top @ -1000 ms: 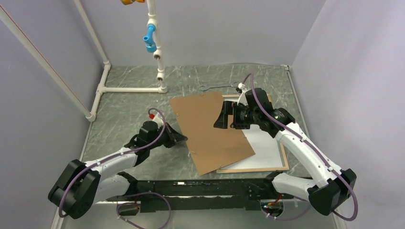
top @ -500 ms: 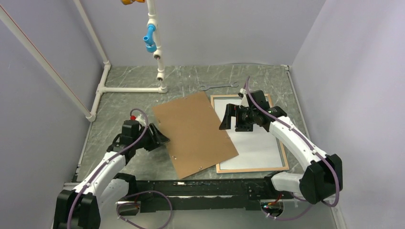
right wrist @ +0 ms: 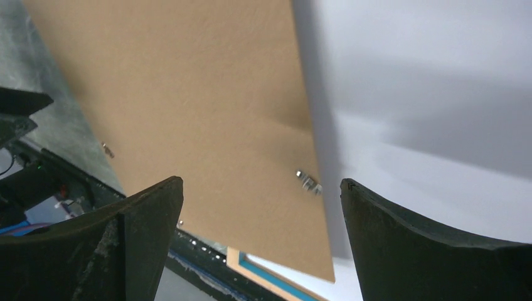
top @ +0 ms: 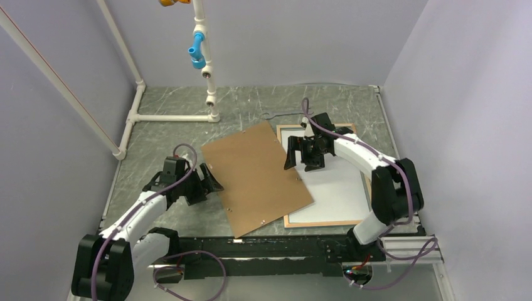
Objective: Put the photo into the frame
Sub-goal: Turn over the photo frame item at the center of the board, then pick up the photo frame item at the center of the board.
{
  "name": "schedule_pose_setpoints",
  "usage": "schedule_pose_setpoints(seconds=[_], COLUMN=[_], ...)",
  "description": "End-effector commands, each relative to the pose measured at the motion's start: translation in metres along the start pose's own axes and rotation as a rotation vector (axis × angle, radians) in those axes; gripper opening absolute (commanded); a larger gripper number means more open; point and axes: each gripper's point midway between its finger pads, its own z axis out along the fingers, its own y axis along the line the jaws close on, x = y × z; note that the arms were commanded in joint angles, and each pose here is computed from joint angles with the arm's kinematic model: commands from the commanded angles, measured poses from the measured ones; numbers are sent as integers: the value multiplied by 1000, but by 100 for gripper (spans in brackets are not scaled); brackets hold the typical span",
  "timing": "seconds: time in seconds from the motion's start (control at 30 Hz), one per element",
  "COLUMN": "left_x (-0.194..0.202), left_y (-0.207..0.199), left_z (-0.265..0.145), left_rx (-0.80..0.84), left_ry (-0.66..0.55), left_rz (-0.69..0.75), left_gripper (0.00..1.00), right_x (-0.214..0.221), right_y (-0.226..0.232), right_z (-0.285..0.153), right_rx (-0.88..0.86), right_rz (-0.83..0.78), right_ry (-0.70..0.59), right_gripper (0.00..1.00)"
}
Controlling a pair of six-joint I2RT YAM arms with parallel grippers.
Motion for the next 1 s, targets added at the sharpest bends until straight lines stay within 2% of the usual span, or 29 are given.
schedule_pose_setpoints(seconds=[0.0,0.23,0.37,0.73,0.9,0.97], left_x=[2,7,9,21,23,23], left_y=[-5,-6,-9,-30,-28,-24], left_z=[9,22,28,44,48,48], left_rx=[55,95,128,157,103,74], left_ry=[17,53,73,141,147,150], left_rz=[-19,-18,-24,16,26,22], left_gripper=[87,85,85,84,84,84], right_x=[-29,-13,10,67,69,67], right_y=[-5,23,43,62,19,5], right_z=[15,37,37,-20,-30,-28], right_rx=[13,-194,-212,-149,63,120], right_rz=[-55,-6,-34,-73,-56,-52], right_ry=[-29,53,98,45,-7,3], right_gripper=[96,88,88,90,99,100])
